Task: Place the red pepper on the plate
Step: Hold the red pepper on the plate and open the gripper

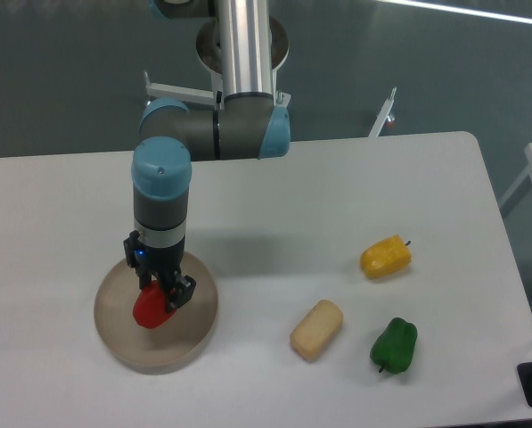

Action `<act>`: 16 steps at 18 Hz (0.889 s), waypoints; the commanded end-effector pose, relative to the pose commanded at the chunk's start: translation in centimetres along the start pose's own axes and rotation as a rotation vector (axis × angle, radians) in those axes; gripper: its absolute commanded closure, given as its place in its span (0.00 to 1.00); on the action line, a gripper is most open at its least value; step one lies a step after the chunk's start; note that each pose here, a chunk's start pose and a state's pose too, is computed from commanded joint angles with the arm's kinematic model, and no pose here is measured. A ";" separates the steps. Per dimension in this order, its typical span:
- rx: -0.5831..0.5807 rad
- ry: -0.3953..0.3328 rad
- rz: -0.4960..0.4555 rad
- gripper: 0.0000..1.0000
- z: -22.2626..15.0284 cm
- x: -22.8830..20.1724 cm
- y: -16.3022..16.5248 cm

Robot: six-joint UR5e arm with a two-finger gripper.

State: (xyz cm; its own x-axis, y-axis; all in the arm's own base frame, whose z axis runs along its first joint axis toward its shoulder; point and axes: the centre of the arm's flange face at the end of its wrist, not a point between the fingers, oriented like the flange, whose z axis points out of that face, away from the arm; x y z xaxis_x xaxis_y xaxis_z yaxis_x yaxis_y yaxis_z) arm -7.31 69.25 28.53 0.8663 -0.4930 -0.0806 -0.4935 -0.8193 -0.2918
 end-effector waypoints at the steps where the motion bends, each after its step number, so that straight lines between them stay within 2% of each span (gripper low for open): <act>1: 0.000 0.002 0.009 0.63 0.1 0.0 0.0; 3: -0.002 0.009 0.040 0.63 0.5 0.0 0.1; 10: -0.015 0.029 0.038 0.63 2.1 0.0 0.4; 16: -0.017 0.031 0.040 0.61 1.9 0.2 0.5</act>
State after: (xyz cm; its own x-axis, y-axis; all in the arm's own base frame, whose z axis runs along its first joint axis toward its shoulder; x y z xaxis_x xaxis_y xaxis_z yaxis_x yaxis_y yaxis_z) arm -7.27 69.35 26.53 0.8430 -0.5343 -0.0620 -0.5292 -0.8035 -0.2725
